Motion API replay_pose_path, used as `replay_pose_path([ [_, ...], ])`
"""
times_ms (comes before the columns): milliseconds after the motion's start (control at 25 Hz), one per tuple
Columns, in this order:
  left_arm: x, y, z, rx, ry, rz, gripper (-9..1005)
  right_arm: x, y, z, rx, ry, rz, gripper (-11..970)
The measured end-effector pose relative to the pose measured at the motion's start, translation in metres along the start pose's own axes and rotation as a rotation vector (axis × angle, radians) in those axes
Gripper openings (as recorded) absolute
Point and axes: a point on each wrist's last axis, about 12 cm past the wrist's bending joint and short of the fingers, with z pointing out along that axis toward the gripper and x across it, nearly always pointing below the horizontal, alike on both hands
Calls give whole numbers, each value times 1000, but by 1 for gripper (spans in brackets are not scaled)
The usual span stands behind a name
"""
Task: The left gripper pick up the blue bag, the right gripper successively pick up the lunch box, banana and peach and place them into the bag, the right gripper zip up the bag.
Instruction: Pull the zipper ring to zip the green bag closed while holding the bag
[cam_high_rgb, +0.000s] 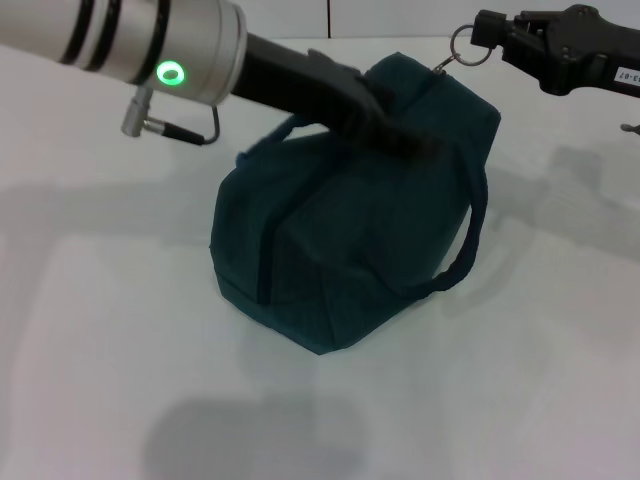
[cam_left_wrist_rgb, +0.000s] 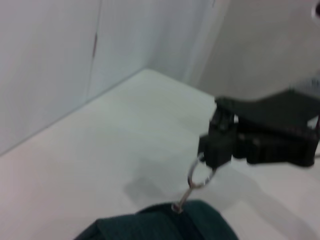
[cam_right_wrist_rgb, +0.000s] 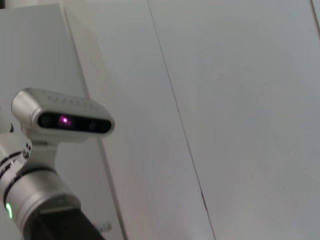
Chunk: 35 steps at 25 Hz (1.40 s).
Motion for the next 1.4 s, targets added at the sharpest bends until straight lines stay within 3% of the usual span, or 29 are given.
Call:
replay_pose_path([
  [440,9,3,12,-57,8,34,887,-1,1,0,-12,-7,0,7],
  [880,13,7,13,-56,6,21,754,-2,3,-2,-21,-24,3,5],
  [960,13,7,13,-58,3,20,561,-2,3,-4,-16,-33,9,5],
  [1200,14,8,11,-67,-18,12,317,5,4,-11,-3,-54,43,5],
  [1400,14,6,10,-43,-51,13,189,18,5,-14,-1,-78,119,4],
])
